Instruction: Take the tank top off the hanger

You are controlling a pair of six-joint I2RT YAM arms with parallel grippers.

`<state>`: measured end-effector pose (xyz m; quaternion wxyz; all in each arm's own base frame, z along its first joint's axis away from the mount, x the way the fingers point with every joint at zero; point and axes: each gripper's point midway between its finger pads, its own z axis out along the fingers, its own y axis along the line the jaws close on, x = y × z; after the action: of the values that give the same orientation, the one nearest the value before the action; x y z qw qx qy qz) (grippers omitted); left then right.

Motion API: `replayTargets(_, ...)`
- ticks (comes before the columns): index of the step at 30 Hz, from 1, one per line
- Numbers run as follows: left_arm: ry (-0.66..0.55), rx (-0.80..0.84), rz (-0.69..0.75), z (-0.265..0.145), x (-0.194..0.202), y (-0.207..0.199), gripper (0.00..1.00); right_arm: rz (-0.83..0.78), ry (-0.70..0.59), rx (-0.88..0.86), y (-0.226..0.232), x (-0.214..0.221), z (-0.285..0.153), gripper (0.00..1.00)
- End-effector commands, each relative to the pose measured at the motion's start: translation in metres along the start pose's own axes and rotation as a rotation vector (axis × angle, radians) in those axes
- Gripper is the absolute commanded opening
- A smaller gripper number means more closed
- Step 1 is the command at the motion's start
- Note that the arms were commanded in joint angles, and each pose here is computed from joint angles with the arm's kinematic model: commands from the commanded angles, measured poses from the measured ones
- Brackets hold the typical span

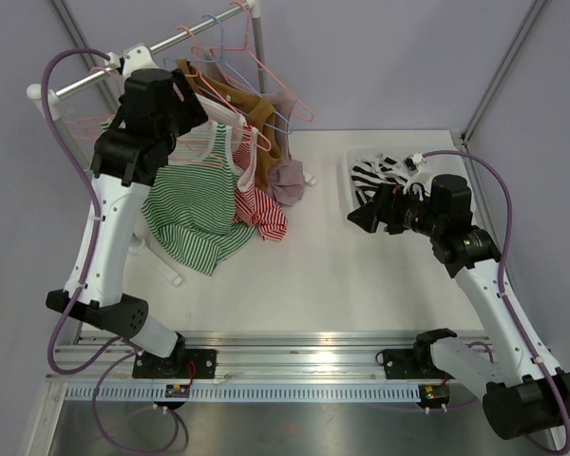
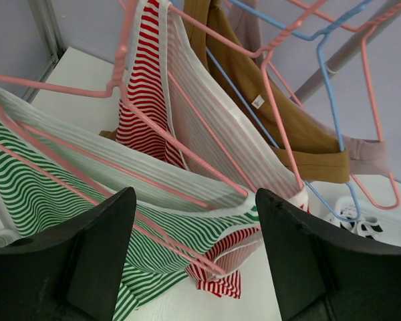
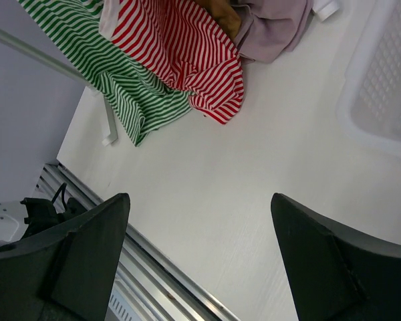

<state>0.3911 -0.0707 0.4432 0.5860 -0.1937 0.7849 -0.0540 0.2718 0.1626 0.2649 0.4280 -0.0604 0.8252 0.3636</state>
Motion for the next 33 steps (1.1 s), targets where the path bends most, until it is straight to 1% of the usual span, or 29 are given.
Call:
replayTargets(1, -0.087, -0.049, -0.046, 0.010, -0.022, -0.002, 0.73, -0.040, -0.037, -0.069, 0.021, -0.009, -0.014, 0.93)
replayTargets(6, -0.071, -0.119, -0.032, 0.036, -0.009, 0.001, 0.72, -0.055, -0.040, -0.088, 0.027, -0.009, -0.020, 0.93)
replayTargets(10, -0.079, -0.143, -0.025, 0.052, -0.005, -0.001, 0.67, -0.061, -0.044, -0.101, 0.030, -0.010, -0.021, 0.94)
replayTargets(12, -0.083, -0.146, -0.027, 0.055, -0.006, -0.002, 0.59, -0.064, -0.040, -0.105, 0.031, -0.009, -0.021, 0.93)
replayTargets(13, -0.078, -0.151, -0.026, 0.057, -0.004, -0.002, 0.50, -0.065, -0.040, -0.105, 0.031, -0.009, -0.021, 0.94)
replayTargets(16, -0.082, -0.154, -0.044, 0.054, -0.001, 0.001, 0.32, -0.073, -0.043, -0.105, 0.031, -0.010, -0.022, 0.93)
replayTargets(17, -0.099, -0.151, -0.058, 0.053, -0.004, 0.001, 0.25, -0.075, -0.042, -0.108, 0.031, -0.010, -0.021, 0.94)
replayTargets(19, -0.103, -0.160, -0.064, 0.052, -0.001, 0.005, 0.23, -0.074, -0.042, -0.113, 0.033, -0.011, -0.021, 0.94)
replayTargets(20, -0.123, -0.153, -0.085, 0.046, -0.007, 0.005, 0.17, -0.075, -0.041, -0.118, 0.034, -0.011, -0.022, 0.93)
replayTargets(22, -0.137, -0.156, -0.099, 0.041, -0.010, 0.008, 0.13, -0.074, -0.045, -0.125, 0.036, -0.013, -0.023, 0.94)
replayTargets(23, -0.155, -0.148, -0.118, 0.035, -0.015, 0.009, 0.06, -0.079, -0.047, -0.134, 0.039, -0.014, -0.024, 0.94)
replayTargets(24, -0.164, -0.143, -0.126, 0.032, -0.017, 0.009, 0.03, -0.080, -0.048, -0.138, 0.040, -0.015, -0.025, 0.93)
replayTargets(26, -0.190, -0.120, -0.155, 0.024, -0.026, 0.008, 0.00, -0.089, -0.058, -0.153, 0.045, -0.018, -0.028, 0.94)
replayTargets(33, -0.267, -0.066, -0.232, -0.007, -0.053, 0.004, 0.00, -0.112, -0.084, -0.186, 0.057, -0.022, -0.038, 0.94)
